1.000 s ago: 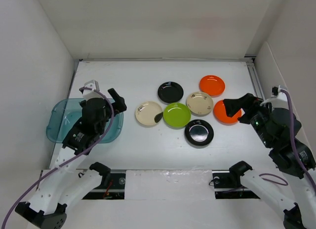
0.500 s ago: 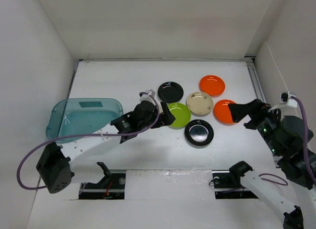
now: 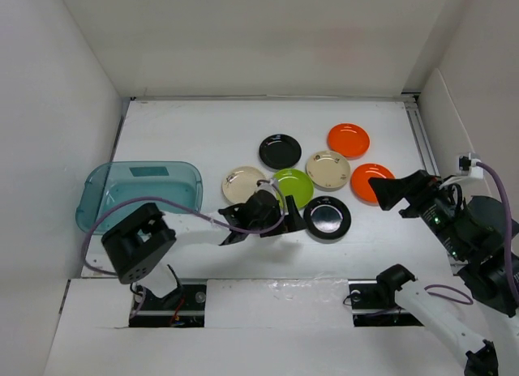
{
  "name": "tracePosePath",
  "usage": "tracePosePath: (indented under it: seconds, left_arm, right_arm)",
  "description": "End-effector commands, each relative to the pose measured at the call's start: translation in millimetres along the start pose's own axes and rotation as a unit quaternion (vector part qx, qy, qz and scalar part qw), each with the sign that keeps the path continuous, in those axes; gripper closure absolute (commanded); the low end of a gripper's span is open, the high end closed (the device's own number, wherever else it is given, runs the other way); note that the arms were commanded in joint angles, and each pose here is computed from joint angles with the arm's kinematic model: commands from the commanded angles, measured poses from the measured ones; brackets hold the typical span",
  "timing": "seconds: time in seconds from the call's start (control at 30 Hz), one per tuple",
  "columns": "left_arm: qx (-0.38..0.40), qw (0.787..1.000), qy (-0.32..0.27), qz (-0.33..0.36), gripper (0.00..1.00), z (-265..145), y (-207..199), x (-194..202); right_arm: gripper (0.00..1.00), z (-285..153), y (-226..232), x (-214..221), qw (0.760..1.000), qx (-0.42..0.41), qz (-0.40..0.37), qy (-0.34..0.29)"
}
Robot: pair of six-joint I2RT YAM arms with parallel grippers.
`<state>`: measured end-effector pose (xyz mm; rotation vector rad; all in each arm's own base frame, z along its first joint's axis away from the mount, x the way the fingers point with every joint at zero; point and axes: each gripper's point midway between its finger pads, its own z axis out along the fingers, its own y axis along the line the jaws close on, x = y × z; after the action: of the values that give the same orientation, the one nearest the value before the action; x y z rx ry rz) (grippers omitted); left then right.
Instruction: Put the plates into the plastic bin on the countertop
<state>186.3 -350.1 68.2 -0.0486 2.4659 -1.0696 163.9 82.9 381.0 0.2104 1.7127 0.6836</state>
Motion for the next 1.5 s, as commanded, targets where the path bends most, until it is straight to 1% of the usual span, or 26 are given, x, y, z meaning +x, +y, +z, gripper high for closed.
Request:
tracePosePath:
  seconds: [0.0,0.07,0.13,0.17,0.2,0.33,0.37,0.4,0.47,0.53,0.57,0.63,0.7,0.87,0.97,1.0,1.03,1.07,1.1,1.17,1.23,1.3,1.33,1.37,1.47]
  left_arm:
    - [0.036,0.999,-0.009,-0.006,0.0,19.5,-35.2,-3.6]
    - [0.013,1.0,0.004,-0.018,0.02,35.9,-19.6,5.6]
    - [0.014,1.0,-0.001,-0.027,0.03,44.2,-21.9,2.8]
    - [0.002,1.0,0.01,-0.025,0.04,50.3,-13.5,12.8]
    - [-0.001,1.0,0.005,-0.025,0.1,54.0,-13.3,10.8]
    - [-0.009,0.999,0.004,-0.045,0.28,64.2,-10.5,11.3]
    - [-0.018,0.999,0.003,-0.045,0.31,67.1,-7.4,10.9]
    - [-0.035,0.998,0.001,-0.05,0.36,68.9,1.1,12.4]
    - [-0.032,0.998,-0.001,-0.052,0.48,69.8,-6.6,11.1]
    - [-0.048,0.998,0.006,-0.051,0.6,73.9,1.7,15.8]
    - [-0.043,0.998,0.004,-0.052,0.63,74.6,-2.9,13.2]
    - [-0.056,0.997,0.003,-0.051,0.65,76.1,4.4,14.8]
    - [-0.061,0.997,0.006,-0.056,0.69,75.6,6.6,16.2]
    - [-0.073,0.995,0.005,-0.065,0.72,81.7,15.4,19.2]
    - [-0.082,0.994,0.009,-0.064,0.82,85.2,23.1,23.4]
    - [-0.082,0.994,0.009,-0.069,0.87,85.3,22.8,23.4]
    - [-0.078,0.995,0.006,-0.069,0.97,86.3,18.2,20.9]
    - [-0.082,0.994,0.008,-0.069,1.0,87.7,21.4,22.7]
    - [-0.087,0.994,0.011,-0.069,1.0,87.2,23.8,24.0]
    - [-0.077,0.995,0.007,-0.062,1.0,86.3,15.8,19.4]
    - [-0.057,0.997,0.01,-0.049,1.0,79.7,1.2,19.2]
    - [-0.03,0.999,0.022,-0.019,1.0,77.8,-23.9,16.8]
    - [-0.027,0.999,0.027,-0.012,1.0,70.4,-33.5,13.1]
    - [-0.003,1.0,0.028,-0.001,1.0,65.9,-55.0,9.4]
    - [0.038,0.999,0.013,0.022,1.0,39.2,-89.6,-8.2]
  right_arm:
    - [0.0,-3.5,15.3,-10.1,0.999,-0.037,0.01,-0.018]
    - [0.0,-8.5,17.6,-14.7,0.999,-0.042,0.011,-0.026]
    - [0.0,-13.8,16.9,-14.9,0.999,-0.042,0.011,-0.026]
    - [0.0,-13.8,16.9,-14.9,0.999,-0.042,0.011,-0.026]
    - [0.0,-19.3,19.1,-19.6,0.998,-0.048,0.013,-0.034]
    - [0.0,-28.1,18.7,-21.1,0.998,-0.051,0.013,-0.04]
    - [0.0,-31.4,19.0,-22.3,0.997,-0.054,0.014,-0.044]
    - [0.0,-34.3,19.2,-23.3,0.997,-0.057,0.014,-0.048]
    - [0.0,-36.1,18.1,-25.1,0.997,-0.053,0.015,-0.05]
    - [0.0,-39.0,18.3,-26.1,0.997,-0.056,0.015,-0.054]
    - [0.0,-39.0,18.3,-26.1,0.997,-0.056,0.015,-0.054]
    - [0.0,-39.0,18.3,-26.1,0.997,-0.056,0.015,-0.054]
    - [0.0,-39.0,18.3,-26.1,0.997,-0.056,0.015,-0.054]
    - [0.0,-39.0,18.3,-26.1,0.997,-0.056,0.015,-0.054]
    - [0.0,-39.1,19.6,-28.0,0.997,-0.058,0.016,-0.058]
    - [0.0,-39.1,19.6,-28.0,0.997,-0.058,0.016,-0.058]
    - [0.0,-39.1,19.6,-28.0,0.997,-0.058,0.016,-0.058]
    - [0.0,-39.1,19.6,-28.0,0.997,-0.058,0.016,-0.058]
    - [0.0,-39.1,19.6,-28.0,0.997,-0.058,0.016,-0.058]
    - [0.0,-39.0,19.2,-28.0,0.997,-0.058,0.011,-0.058]
    - [0.0,-39.0,19.2,-28.0,0.997,-0.058,0.011,-0.058]
    - [0.0,-39.0,19.2,-28.0,0.997,-0.058,0.011,-0.058]
    - [0.0,-39.0,19.2,-28.0,0.997,-0.058,0.011,-0.058]
    - [0.0,-39.0,19.2,-28.0,0.997,-0.058,0.011,-0.058]
    - [0.0,-37.6,19.2,-30.6,0.997,-0.054,0.012,-0.06]
